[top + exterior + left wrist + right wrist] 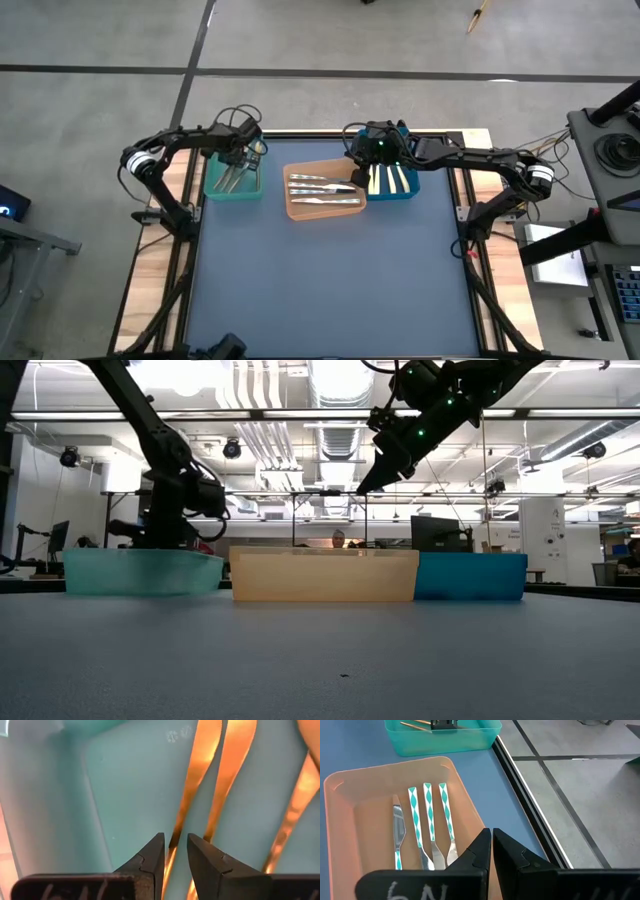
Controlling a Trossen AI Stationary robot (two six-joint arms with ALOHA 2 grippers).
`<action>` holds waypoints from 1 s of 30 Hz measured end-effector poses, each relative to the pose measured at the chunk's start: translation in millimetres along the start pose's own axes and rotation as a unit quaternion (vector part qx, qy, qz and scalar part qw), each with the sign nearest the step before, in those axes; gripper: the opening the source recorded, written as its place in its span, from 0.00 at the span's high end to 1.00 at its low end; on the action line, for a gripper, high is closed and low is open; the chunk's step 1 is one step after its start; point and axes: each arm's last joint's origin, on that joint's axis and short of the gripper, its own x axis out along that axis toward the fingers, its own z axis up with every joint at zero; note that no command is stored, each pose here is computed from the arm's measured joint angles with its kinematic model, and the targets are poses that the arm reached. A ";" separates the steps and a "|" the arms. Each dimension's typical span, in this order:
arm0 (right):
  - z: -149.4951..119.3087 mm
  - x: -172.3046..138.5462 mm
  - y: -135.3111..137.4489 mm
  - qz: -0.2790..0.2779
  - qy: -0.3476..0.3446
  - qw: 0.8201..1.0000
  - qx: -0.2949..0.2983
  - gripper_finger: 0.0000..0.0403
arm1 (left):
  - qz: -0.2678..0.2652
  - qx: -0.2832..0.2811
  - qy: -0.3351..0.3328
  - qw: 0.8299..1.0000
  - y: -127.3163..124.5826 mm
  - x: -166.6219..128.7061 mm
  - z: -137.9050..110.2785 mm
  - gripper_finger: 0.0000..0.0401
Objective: Sort silverware by color (type)
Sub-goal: Adjust the gold knives in the green bin
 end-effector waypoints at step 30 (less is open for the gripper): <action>0.0 0.0 0.0 0.000 0.000 1.000 0.000 0.98 | -0.058 0.047 0.013 0.997 -12.5 -19.0 -11.2 0.84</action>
